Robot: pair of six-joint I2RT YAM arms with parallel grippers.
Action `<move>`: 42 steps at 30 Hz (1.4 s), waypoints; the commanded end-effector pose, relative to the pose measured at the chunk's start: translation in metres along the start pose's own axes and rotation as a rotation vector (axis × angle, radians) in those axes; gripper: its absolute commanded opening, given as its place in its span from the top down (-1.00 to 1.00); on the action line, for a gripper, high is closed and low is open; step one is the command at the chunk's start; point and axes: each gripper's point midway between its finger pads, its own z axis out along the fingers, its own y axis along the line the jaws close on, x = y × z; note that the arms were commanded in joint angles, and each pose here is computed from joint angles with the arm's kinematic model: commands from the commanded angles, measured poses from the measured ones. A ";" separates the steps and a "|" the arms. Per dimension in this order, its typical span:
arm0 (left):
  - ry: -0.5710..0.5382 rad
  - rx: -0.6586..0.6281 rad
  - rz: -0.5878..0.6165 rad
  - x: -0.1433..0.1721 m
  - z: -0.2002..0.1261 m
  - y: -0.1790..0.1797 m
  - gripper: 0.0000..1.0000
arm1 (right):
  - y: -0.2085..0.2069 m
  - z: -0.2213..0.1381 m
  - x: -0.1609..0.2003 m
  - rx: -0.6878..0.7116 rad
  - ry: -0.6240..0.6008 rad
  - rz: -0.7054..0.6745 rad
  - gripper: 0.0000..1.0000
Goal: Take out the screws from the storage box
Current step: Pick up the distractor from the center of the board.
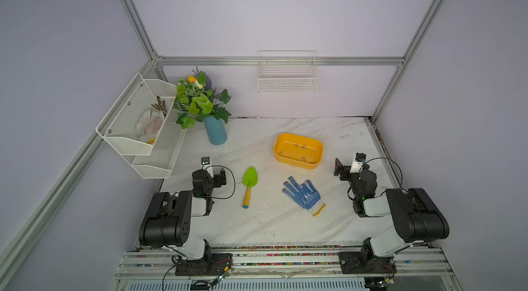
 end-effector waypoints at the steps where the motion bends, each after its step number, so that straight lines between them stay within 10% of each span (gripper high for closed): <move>1: -0.089 -0.007 -0.009 -0.036 0.008 0.002 -0.99 | 0.005 0.002 -0.012 -0.016 -0.041 0.003 -0.99; 34: -0.104 -0.041 0.016 -0.055 -0.002 0.001 -0.99 | -0.021 -0.009 -0.036 0.135 -0.087 0.067 -1.00; 42: 0.182 0.005 -0.020 -0.111 -0.041 -0.048 -1.00 | 0.040 -0.019 -0.032 -0.036 0.269 0.175 -0.90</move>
